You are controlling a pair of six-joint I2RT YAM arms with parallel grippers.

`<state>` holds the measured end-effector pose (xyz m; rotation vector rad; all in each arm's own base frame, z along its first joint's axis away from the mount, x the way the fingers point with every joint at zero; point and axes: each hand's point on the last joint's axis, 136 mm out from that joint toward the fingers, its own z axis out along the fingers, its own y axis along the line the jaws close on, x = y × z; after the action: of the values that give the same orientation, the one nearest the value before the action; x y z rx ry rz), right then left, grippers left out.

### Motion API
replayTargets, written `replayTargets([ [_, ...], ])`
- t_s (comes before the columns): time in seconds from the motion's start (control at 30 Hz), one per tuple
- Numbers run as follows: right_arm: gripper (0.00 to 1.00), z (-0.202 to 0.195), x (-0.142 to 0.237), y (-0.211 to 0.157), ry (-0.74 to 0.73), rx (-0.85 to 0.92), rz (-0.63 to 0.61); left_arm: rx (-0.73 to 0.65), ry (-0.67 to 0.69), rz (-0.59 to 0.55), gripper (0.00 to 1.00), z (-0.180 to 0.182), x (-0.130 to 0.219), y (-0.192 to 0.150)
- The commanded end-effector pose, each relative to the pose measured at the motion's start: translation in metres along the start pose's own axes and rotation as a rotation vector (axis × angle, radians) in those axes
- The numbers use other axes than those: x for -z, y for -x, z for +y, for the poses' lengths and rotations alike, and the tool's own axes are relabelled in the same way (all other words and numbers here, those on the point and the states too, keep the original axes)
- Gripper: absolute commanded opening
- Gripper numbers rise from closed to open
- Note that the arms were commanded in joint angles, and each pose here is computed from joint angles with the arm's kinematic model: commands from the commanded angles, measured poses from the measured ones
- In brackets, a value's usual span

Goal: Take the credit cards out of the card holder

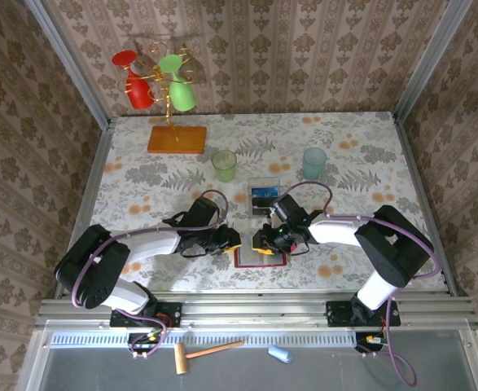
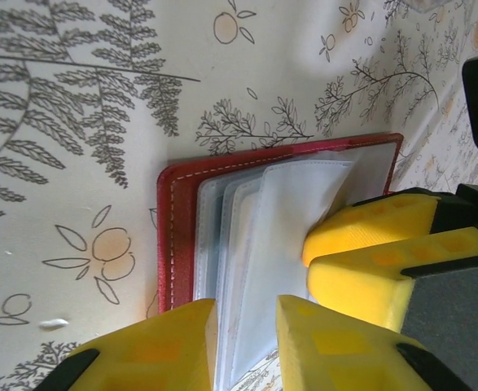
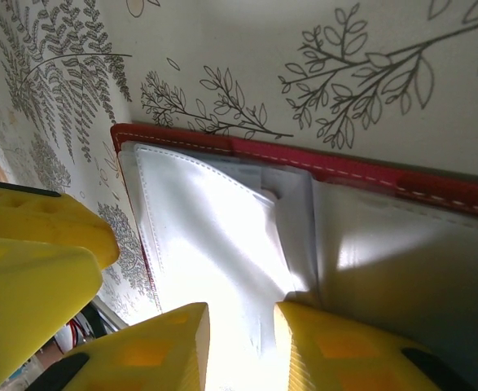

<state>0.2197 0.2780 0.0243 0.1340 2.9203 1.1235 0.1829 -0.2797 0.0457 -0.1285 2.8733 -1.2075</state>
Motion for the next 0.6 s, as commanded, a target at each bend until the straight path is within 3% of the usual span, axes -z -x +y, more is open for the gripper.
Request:
replayTargets([
  [0.0, 0.27, -0.016, 0.000, -0.004, -0.036, -0.028, 0.008, -0.013, -0.015, -0.011, 0.28, -0.013, -0.004, 0.006],
  [0.57, 0.13, -0.023, 0.001, -0.004, -0.030, -0.036, 0.006, -0.013, 0.006, -0.002, 0.30, -0.015, -0.017, 0.007],
])
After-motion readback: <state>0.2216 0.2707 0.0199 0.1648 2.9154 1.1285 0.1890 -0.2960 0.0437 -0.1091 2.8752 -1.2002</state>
